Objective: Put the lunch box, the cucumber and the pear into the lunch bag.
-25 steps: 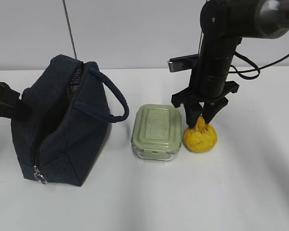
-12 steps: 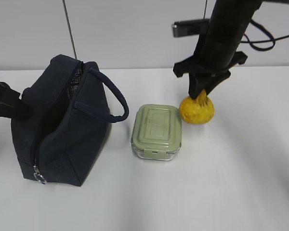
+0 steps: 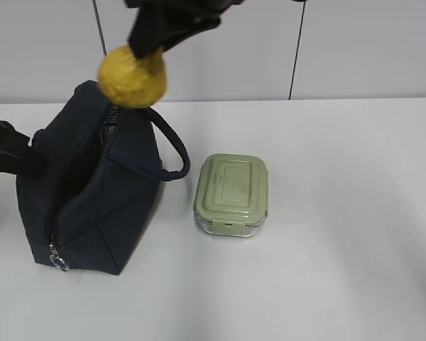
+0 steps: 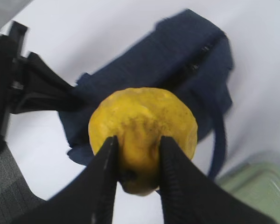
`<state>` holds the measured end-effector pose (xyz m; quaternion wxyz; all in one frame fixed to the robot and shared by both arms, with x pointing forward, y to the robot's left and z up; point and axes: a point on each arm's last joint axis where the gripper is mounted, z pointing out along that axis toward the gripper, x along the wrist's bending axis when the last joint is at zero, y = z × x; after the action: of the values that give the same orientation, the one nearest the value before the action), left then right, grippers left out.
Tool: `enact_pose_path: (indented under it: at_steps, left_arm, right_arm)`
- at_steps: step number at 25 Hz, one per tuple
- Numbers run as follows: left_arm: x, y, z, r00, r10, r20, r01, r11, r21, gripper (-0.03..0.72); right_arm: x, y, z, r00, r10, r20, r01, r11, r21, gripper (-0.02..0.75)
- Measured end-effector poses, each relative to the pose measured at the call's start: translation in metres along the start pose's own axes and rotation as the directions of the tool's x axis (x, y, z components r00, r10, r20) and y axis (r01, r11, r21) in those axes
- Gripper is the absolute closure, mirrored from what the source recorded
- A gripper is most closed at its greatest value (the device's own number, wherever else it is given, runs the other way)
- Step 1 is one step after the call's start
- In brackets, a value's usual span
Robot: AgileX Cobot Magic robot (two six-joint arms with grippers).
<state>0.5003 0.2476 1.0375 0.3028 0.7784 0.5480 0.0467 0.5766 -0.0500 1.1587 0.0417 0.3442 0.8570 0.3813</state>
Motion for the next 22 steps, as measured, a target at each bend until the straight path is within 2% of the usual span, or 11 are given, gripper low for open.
enact_pose_path:
  at_steps: [4, 8, 13, 14, 16, 18, 20, 22]
  left_arm:
    - [0.000, 0.000, 0.000, 1.000, 0.000, -0.001, 0.000, 1.000, -0.001, 0.687]
    - [0.000, 0.000, 0.000, 1.000, 0.000, -0.001, 0.000, 1.000, -0.001, 0.687]
    - [0.000, 0.000, 0.000, 1.000, 0.000, -0.001, 0.000, 1.000, -0.001, 0.687]
    - [0.000, 0.000, 0.000, 1.000, 0.000, -0.001, 0.000, 1.000, -0.001, 0.687]
    - [0.000, 0.000, 0.000, 1.000, 0.000, -0.001, 0.000, 1.000, -0.001, 0.687]
    - [0.000, 0.000, 0.000, 1.000, 0.000, -0.001, 0.000, 1.000, -0.001, 0.687]
    - [0.000, 0.000, 0.000, 1.000, 0.000, -0.001, 0.000, 1.000, -0.001, 0.687]
    - [0.000, 0.000, 0.000, 1.000, 0.002, -0.002, -0.002, 1.000, 0.000, 0.687]
  right_arm:
    - [0.027, 0.003, 0.036, 0.996, -0.072, -0.055, 0.071, 0.997, -0.020, 0.535]
    - [0.020, -0.007, 0.076, 0.995, -0.074, -0.067, 0.077, 0.996, 0.043, 0.536]
    - [0.012, -0.017, 0.103, 0.996, -0.061, -0.068, 0.068, 0.993, 0.094, 0.524]
    - [0.011, -0.018, 0.105, 0.996, -0.060, -0.069, 0.066, 0.993, 0.099, 0.504]
    - [0.011, -0.018, 0.106, 0.996, -0.060, -0.067, 0.067, 0.993, 0.096, 0.415]
    - [0.011, -0.016, 0.105, 0.996, -0.063, -0.065, 0.069, 0.994, 0.086, 0.292]
    - [0.012, -0.012, 0.102, 0.995, -0.072, -0.064, 0.077, 0.995, 0.068, 0.208]
    - [0.014, -0.006, 0.097, 0.995, -0.081, -0.064, 0.085, 0.995, 0.051, 0.178]
